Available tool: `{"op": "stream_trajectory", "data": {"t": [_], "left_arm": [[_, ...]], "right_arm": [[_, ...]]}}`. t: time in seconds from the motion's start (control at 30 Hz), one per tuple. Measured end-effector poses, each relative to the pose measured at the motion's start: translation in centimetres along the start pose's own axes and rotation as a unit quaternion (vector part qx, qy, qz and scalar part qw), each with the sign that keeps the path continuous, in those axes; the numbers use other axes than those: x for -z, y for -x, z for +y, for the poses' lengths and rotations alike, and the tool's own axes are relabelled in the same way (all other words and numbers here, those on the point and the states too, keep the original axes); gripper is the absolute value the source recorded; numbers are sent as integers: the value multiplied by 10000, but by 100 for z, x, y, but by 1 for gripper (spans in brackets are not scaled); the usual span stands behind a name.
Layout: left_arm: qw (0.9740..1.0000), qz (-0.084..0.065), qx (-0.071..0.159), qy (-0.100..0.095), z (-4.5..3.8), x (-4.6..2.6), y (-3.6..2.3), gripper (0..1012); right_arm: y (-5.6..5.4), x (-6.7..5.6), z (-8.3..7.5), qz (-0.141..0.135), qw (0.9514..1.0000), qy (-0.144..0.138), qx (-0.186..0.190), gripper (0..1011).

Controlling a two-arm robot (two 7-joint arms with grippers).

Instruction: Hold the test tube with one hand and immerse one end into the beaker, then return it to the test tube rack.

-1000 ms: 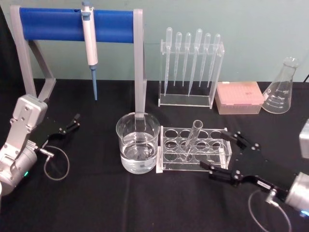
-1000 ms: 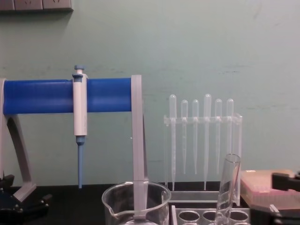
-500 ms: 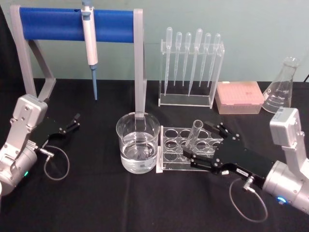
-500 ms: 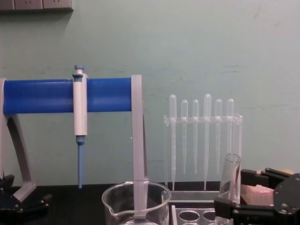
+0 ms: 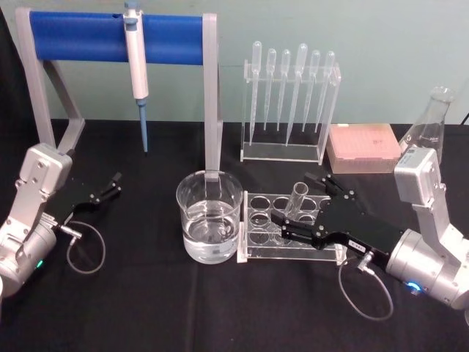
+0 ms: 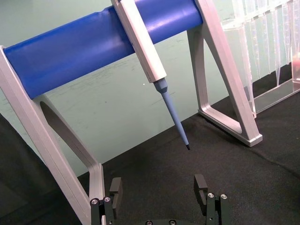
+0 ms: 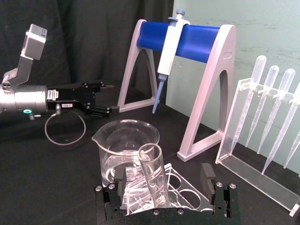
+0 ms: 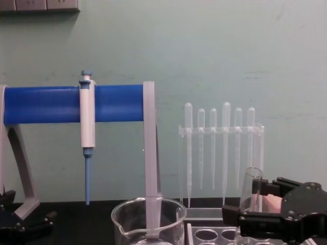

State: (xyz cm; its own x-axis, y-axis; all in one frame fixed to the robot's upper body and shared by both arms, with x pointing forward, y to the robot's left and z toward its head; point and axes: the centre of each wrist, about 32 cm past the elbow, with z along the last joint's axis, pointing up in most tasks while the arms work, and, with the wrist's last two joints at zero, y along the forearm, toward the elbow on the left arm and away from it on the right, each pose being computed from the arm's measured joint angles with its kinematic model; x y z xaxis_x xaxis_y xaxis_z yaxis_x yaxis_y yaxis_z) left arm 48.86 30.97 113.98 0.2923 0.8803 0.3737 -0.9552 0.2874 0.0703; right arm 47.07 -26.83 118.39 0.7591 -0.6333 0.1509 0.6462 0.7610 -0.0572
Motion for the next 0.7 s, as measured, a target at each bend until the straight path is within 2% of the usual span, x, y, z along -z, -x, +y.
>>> {"op": "stream_trajectory", "data": {"t": [0.27,0.4,0.53,0.57,0.67,0.7], "left_arm": [[10000,0,0,0,0,0,0,1000],[10000,0,0,0,0,0,0,1000],[10000,0,0,0,0,0,0,1000],[10000,0,0,0,0,0,0,1000],[10000,0,0,0,0,0,0,1000],[10000,0,0,0,0,0,0,1000]], "right_arm": [[3,2,-4,0,10000,5,-4,1002],[5,2,-6,-1,10000,3,-6,952],[6,1,-7,-3,10000,0,-6,847],[6,1,-8,-4,10000,-1,-6,792],[6,0,-9,-5,10000,-2,-5,736],[6,0,-9,-5,10000,-3,-5,681]]}}
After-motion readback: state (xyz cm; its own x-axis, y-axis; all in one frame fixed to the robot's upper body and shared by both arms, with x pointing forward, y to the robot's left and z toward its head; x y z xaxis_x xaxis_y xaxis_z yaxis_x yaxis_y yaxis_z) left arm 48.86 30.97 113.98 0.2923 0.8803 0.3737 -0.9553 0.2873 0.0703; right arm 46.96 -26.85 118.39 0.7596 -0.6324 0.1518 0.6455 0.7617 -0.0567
